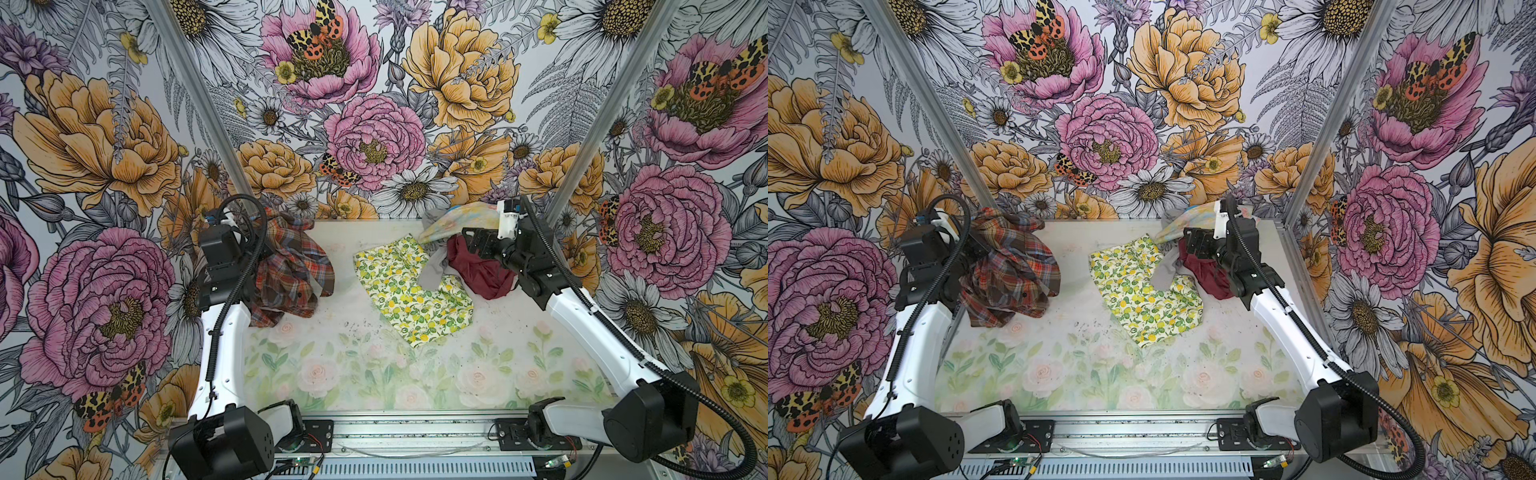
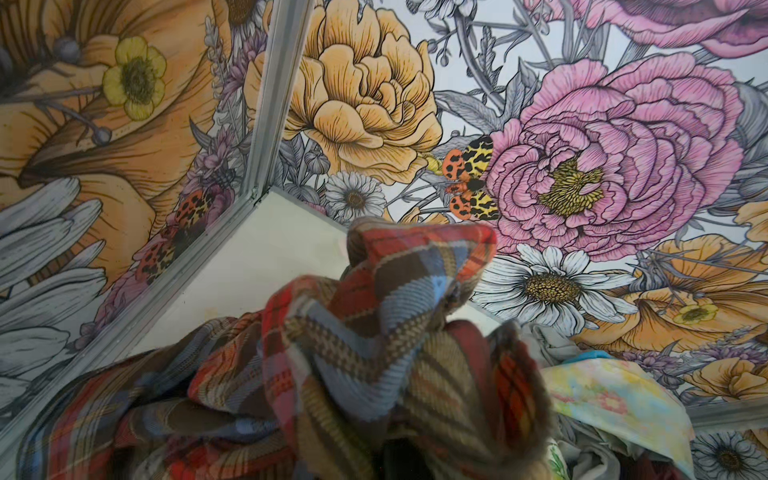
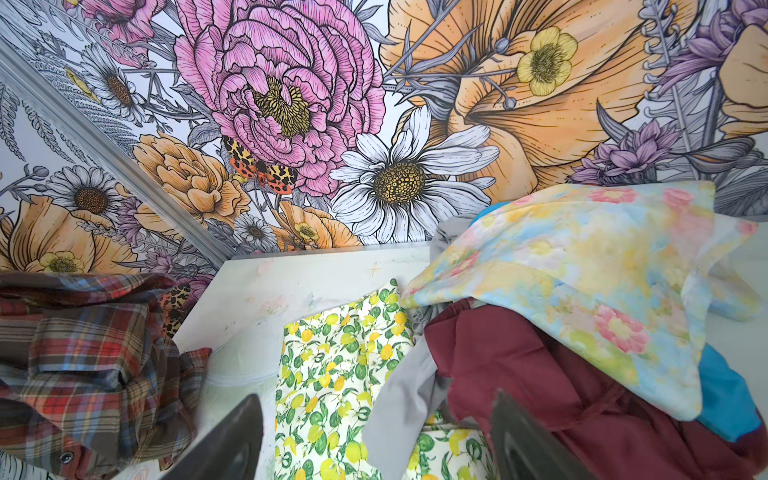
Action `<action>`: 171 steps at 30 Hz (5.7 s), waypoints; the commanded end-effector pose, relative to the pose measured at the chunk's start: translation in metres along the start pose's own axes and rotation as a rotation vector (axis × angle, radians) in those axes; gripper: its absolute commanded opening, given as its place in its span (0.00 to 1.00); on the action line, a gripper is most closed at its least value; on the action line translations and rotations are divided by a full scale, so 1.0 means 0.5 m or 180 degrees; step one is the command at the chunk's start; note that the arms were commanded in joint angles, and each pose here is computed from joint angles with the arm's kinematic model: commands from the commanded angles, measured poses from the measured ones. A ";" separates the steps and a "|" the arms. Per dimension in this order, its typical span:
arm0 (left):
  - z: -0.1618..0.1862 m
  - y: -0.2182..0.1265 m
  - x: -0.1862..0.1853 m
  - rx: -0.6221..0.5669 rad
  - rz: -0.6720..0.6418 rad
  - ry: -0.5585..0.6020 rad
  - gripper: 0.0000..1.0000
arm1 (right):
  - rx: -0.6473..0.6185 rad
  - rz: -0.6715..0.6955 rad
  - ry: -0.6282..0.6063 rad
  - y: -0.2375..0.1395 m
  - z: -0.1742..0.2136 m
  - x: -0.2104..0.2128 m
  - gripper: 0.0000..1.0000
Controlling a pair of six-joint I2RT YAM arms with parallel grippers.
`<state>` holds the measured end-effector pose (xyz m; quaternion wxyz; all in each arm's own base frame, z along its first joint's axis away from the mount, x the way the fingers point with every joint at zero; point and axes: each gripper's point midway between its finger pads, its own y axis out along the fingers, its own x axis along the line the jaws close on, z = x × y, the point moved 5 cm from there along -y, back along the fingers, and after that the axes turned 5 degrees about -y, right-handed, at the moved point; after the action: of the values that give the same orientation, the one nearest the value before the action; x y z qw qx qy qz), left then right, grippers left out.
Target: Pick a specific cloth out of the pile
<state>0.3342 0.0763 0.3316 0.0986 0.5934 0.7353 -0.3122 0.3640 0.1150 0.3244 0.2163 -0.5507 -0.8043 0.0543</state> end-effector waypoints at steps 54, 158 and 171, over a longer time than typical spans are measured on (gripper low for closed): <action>0.316 0.442 0.281 0.1948 -0.1658 -0.0883 0.00 | 0.0363 0.0392 -0.0423 0.006 0.130 -0.084 0.92; 0.355 0.151 0.103 -0.0720 -0.0255 0.1391 0.99 | -0.0399 0.1840 -0.0764 0.001 0.324 -0.356 1.00; 0.354 0.152 0.102 -0.0724 -0.0251 0.1386 0.99 | -0.0400 0.1840 -0.0764 0.001 0.323 -0.357 0.99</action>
<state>0.3506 0.0229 0.1352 -0.0187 0.6051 0.7898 -0.0989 0.3502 -0.0239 0.1219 0.0644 -0.7597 -0.6317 0.1402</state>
